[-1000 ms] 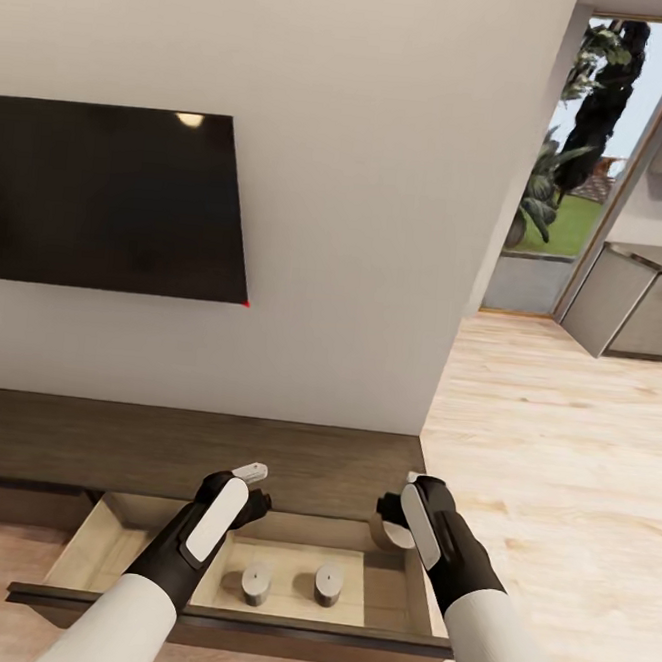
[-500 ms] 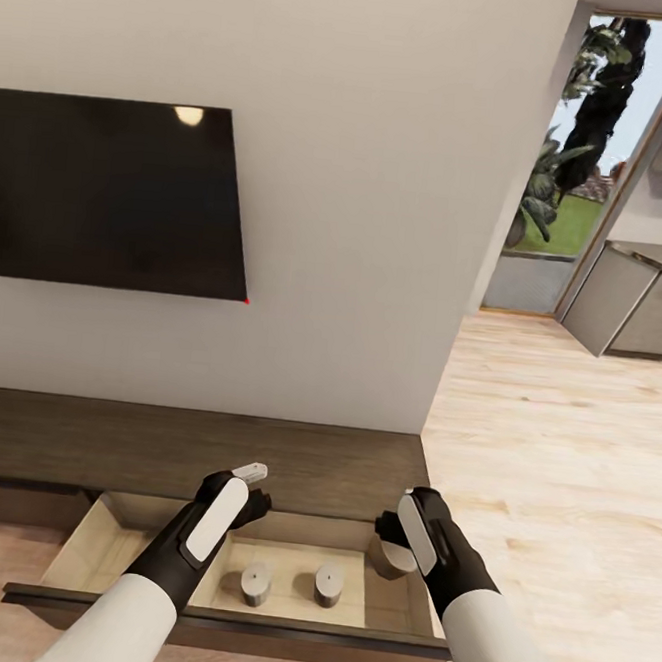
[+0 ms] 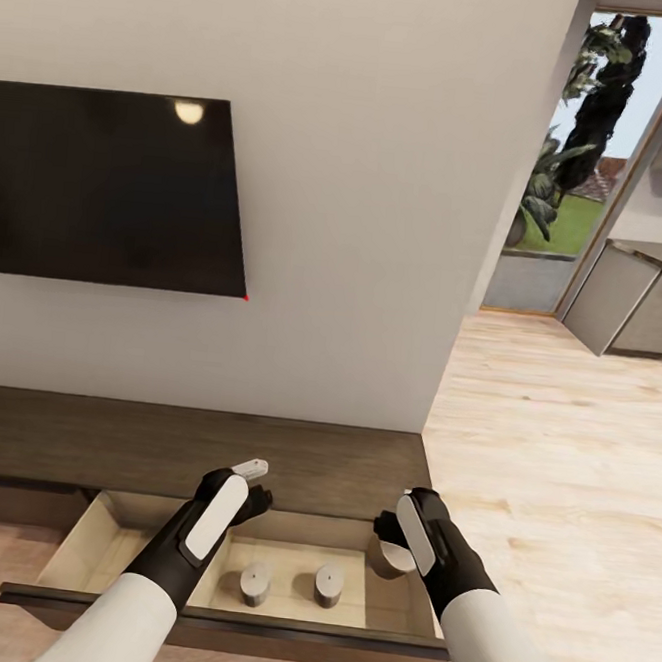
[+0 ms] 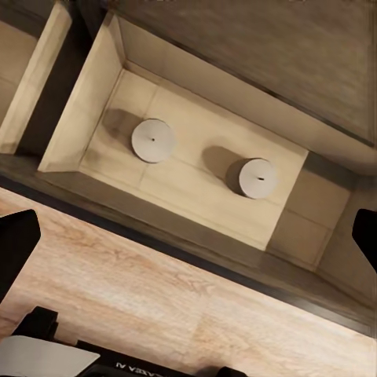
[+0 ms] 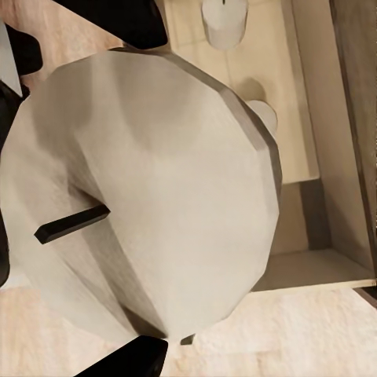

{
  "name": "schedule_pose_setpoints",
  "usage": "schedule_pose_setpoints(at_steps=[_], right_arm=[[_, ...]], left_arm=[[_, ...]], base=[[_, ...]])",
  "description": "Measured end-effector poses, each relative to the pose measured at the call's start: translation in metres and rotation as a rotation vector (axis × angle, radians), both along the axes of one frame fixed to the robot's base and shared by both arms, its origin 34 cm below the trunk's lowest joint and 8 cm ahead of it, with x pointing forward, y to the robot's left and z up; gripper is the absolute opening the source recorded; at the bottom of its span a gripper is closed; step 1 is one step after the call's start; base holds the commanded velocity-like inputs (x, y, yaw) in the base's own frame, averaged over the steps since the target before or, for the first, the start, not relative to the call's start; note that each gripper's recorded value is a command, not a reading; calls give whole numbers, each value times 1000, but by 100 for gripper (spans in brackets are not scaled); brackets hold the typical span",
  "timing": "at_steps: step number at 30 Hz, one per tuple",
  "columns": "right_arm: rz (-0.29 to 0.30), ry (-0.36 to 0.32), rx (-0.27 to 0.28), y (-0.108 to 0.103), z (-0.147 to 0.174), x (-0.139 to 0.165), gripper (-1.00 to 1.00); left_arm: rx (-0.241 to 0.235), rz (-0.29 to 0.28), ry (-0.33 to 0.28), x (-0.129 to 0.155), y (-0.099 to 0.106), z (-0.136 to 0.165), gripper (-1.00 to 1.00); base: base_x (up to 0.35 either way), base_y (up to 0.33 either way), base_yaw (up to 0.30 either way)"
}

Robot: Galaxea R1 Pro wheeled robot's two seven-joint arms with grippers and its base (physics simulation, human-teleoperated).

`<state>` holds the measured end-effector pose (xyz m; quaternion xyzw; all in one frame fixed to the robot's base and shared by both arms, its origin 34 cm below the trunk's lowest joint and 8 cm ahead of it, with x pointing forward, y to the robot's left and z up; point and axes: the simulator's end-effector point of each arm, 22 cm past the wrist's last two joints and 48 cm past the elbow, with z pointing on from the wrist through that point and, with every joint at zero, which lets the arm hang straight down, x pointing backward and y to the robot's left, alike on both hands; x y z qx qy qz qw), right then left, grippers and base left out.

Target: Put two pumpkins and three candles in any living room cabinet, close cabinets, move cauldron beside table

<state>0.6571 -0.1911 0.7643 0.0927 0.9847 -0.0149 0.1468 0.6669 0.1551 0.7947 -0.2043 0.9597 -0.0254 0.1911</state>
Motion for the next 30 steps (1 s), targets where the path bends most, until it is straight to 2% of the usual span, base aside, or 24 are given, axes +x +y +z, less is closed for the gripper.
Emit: schedule_pose_setpoints(at_steps=[20, 30], right_arm=[[10, -4, 1, 7, -22, 5, -100], [6, -2, 5, 3, -36, 6, -100]], left_arm=[[-15, 5, -11, 7, -2, -19, 100], [-21, -1, -12, 9, -8, -30, 100]], base=[[0, 0, 0], [0, 0, 0]])
